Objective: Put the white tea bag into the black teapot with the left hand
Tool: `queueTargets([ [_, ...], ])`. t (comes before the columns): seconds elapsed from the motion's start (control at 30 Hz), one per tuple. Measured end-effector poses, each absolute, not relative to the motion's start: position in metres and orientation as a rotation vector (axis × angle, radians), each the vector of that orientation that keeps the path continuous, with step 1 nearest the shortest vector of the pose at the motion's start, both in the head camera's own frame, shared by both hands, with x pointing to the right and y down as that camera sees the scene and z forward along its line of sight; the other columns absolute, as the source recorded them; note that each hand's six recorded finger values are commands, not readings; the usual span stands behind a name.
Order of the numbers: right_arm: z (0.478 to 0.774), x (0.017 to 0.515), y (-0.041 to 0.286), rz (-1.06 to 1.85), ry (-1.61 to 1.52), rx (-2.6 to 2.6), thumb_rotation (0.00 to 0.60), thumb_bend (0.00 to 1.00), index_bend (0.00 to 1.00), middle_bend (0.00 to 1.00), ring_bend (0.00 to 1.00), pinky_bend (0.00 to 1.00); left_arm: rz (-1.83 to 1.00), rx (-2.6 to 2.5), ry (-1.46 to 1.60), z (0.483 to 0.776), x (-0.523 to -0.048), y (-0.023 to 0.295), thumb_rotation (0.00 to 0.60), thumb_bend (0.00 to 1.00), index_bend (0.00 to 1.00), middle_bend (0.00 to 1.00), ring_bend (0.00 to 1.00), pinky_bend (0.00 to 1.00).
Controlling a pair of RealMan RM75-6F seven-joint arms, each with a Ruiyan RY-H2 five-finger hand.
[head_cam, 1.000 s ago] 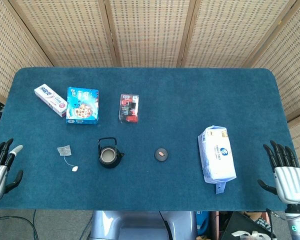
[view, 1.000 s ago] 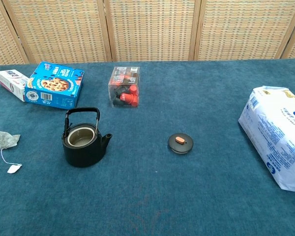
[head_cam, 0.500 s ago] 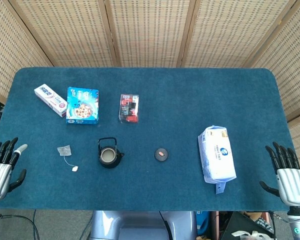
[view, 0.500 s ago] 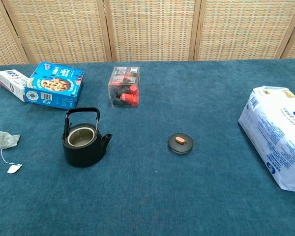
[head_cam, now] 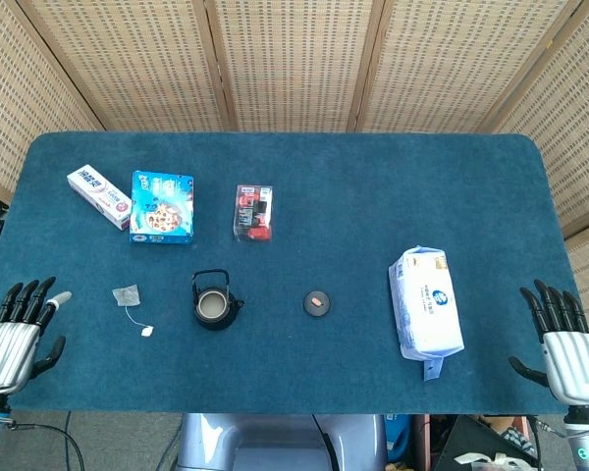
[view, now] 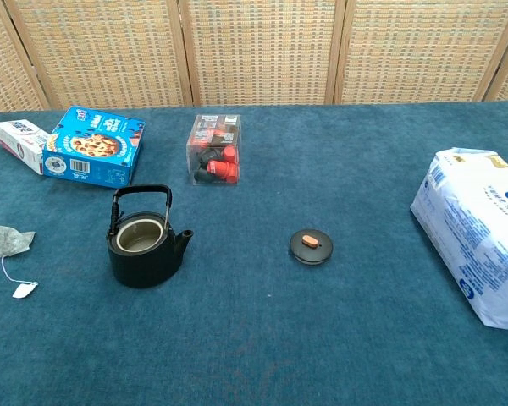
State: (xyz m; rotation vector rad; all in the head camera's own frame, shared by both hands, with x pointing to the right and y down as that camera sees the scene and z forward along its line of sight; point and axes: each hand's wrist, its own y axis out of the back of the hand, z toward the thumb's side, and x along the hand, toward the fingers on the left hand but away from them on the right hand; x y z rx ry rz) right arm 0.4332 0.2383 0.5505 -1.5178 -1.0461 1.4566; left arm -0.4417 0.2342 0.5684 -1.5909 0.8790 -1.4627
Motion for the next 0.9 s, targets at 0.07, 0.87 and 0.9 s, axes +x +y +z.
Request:
queueTargets([
  [0.07,0.551,0.433,0.238,1.459,-1.046,-1.521,0.6,0.17,0.01,0.0,0.0,0.03,-1.463,-1.608,0.86,0.573,-0.438,0.235,0.6,0.44,0.25,0.13,0.04,0.0],
  [0.87,0.549,0.438,0.245,1.48,-1.049,-1.527,0.6,0.17,0.01,0.0,0.0,0.03,-1.476,-1.716,0.605,0.639,-0.394,0.24,0.6,0.41,0.36,0.75,0.68,0.68],
  [0.9,0.55,0.438,0.246,1.481,-1.049,-1.527,0.6,0.17,0.01,0.0,0.0,0.03,-1.477,-1.717,0.588,0.641,-0.391,0.239,0.6,0.42,0.36,0.76,0.69,0.68],
])
